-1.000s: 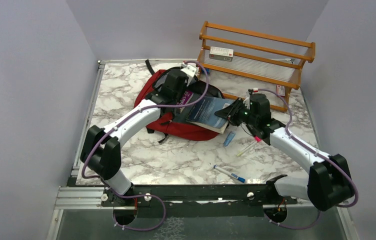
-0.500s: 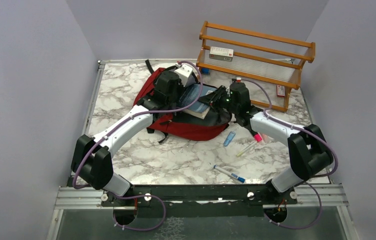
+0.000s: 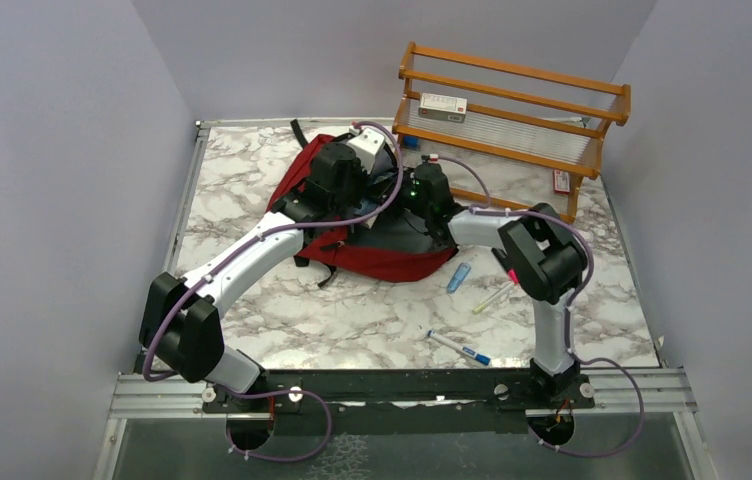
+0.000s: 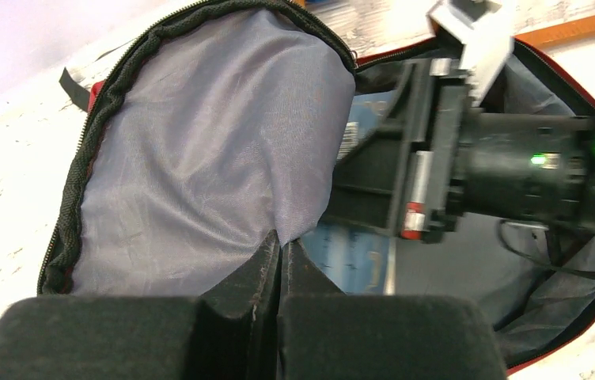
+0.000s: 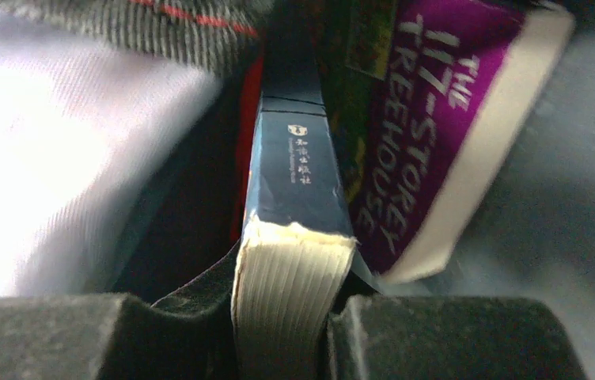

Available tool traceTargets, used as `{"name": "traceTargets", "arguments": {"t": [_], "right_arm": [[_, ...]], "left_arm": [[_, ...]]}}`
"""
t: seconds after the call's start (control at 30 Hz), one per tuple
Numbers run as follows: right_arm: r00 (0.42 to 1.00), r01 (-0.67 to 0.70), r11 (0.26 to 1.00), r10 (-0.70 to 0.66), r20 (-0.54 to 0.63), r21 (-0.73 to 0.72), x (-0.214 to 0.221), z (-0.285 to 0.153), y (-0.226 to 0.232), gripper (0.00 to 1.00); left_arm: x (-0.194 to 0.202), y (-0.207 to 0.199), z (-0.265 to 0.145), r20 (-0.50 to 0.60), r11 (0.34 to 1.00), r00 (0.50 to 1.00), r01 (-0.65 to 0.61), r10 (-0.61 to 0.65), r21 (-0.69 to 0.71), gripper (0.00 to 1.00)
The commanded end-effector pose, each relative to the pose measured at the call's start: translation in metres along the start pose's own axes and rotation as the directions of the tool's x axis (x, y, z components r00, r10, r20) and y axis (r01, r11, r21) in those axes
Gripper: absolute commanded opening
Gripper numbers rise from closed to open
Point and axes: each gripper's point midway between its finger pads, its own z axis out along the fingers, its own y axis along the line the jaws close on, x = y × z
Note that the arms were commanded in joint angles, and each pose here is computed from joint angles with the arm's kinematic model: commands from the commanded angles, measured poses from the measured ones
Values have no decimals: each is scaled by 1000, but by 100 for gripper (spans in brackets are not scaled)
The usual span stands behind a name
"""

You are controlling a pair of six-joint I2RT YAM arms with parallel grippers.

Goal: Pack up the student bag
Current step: Place the book in the student bag.

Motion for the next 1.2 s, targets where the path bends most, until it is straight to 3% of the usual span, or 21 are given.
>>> {"name": "traceTargets", "arguments": {"t": [0.0, 0.43, 0.8, 0.87, 1.17], "right_arm": [[994, 59, 964, -34, 99, -261, -18, 26, 80, 0], [988, 142, 988, -138, 70, -57, -6, 97, 9, 5], [967, 234, 970, -238, 89, 59, -17, 87, 3, 40], [967, 232, 970, -238, 91, 71, -17, 81, 2, 51], [947, 281, 951, -297, 123, 128, -24, 50, -1, 65]], "left_arm": [[-33, -5, -10, 116, 999, 992, 34, -38, 41, 0], [-27, 1, -6, 99, 998, 994, 44, -48, 37, 0], [-19, 15, 2, 69, 997, 995, 75, -76, 20, 0], [-16, 16, 4, 61, 997, 995, 73, -74, 15, 0], [-10, 26, 9, 42, 996, 995, 89, -89, 3, 0]]}}
